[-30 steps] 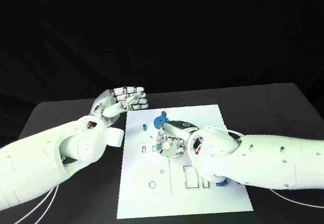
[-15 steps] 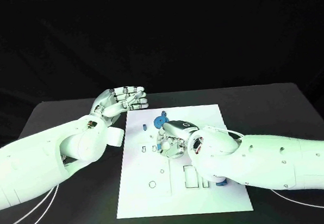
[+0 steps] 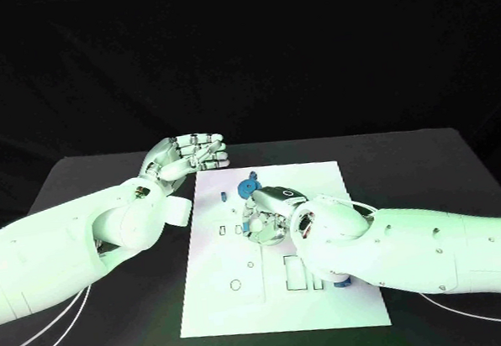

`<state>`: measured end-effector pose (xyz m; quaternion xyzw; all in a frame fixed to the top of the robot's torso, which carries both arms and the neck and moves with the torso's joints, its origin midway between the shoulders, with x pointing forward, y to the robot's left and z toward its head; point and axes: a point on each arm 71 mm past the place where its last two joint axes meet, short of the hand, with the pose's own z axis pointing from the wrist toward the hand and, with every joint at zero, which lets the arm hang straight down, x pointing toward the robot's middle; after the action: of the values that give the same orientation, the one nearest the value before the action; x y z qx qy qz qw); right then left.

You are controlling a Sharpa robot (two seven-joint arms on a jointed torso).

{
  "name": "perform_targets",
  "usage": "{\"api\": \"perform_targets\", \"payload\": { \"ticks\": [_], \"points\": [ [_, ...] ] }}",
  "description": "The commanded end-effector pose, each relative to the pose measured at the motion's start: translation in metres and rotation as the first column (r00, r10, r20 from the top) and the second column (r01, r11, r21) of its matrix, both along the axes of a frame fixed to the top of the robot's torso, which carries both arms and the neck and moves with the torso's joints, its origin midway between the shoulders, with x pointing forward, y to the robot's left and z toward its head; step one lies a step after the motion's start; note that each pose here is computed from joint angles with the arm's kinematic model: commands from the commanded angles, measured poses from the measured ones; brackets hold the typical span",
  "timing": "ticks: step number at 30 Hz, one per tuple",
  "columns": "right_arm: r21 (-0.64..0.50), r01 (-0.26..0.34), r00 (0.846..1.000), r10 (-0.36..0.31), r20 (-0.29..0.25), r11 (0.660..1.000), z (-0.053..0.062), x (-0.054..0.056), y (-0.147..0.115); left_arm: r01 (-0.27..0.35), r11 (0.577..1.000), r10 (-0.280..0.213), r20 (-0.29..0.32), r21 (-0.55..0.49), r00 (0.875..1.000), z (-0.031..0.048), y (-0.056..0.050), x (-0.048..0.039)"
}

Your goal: Assemble the parts on the task board

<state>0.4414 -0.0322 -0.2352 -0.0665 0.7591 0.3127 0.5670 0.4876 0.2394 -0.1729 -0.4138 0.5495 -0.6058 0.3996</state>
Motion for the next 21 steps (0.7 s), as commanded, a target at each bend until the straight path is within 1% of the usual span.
{"api": "perform_targets", "payload": {
  "ticks": [1, 21],
  "points": [
    [-0.010, -0.012, 1.000, 0.012, 0.004, 1.000, -0.0008, -0.0008, 0.0006, 0.017, 1.000, -0.017, 0.005, -0.009, 1.000, 0.0010, -0.0024, -0.0003],
    [0.006, -0.015, 1.000, 0.015, 0.010, 1.000, 0.0004, -0.0019, 0.0013, 0.017, 1.000, -0.017, 0.004, -0.008, 1.000, 0.0008, -0.0021, -0.0002]
  ]
}}
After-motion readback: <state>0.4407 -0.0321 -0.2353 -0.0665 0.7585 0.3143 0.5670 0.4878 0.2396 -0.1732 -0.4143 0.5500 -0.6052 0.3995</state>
